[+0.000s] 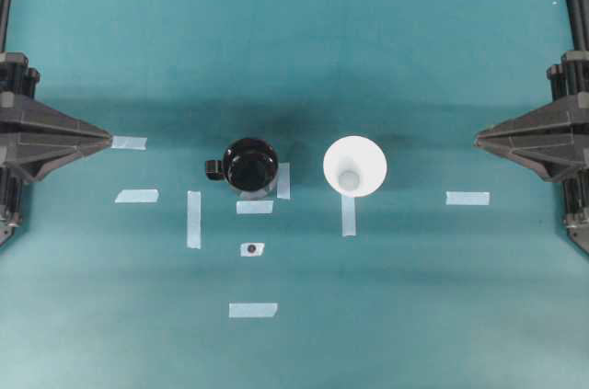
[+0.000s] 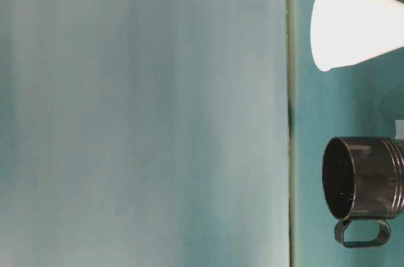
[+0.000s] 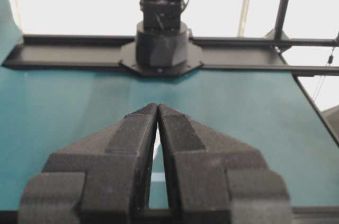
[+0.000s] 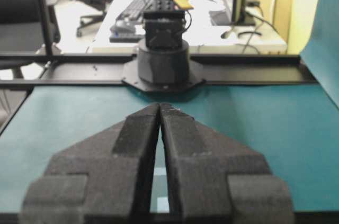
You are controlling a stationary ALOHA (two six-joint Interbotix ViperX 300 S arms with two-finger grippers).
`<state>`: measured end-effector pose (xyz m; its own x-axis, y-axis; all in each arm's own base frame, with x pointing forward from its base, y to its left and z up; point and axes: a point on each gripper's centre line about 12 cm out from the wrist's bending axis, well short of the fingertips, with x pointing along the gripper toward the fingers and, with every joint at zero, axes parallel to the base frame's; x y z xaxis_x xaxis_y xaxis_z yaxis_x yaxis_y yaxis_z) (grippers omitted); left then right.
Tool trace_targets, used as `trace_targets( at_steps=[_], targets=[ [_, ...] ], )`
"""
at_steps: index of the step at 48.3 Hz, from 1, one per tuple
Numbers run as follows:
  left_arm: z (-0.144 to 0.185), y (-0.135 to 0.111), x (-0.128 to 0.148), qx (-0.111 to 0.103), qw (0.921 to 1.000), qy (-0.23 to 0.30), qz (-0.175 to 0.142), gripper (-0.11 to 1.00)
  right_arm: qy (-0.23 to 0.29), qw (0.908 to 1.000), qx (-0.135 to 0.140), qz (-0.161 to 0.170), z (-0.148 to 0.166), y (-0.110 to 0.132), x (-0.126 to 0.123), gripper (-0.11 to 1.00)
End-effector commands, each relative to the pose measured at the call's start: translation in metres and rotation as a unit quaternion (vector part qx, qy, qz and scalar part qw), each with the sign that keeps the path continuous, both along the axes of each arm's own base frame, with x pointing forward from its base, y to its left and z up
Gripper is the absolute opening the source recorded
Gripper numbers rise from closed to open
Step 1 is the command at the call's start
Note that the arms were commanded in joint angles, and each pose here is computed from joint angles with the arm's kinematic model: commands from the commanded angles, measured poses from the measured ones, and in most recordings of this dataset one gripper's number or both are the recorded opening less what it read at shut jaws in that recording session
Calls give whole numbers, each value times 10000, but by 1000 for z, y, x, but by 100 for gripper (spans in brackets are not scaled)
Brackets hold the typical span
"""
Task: Holding the cup holder with the left arm, the right arm places the cup into the cup holder.
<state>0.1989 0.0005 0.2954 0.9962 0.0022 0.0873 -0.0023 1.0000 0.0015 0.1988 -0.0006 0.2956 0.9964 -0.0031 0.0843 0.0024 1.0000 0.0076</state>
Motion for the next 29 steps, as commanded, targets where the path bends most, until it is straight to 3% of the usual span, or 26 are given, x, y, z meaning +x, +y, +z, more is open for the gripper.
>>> trace_targets(
  at_steps=[1, 6, 10, 29],
  targets=[
    [1, -1, 2, 7, 10000, 46, -40, 16, -31, 10000, 60, -11, 1, -1, 1, 16],
    [-1, -1, 3, -9, 9999, 169, -31, 4, 79, 9982, 583, -84, -3, -3, -1, 5],
    [-3, -1, 4, -9, 9995, 299, -22, 3, 287, 9961, 823, -120, -9, -5, -2, 0],
    [-11, 2, 20, -23, 9942, 1072, 43, 3, 1095, 9882, 994, -406, -13, -15, 1, 0]
  ],
)
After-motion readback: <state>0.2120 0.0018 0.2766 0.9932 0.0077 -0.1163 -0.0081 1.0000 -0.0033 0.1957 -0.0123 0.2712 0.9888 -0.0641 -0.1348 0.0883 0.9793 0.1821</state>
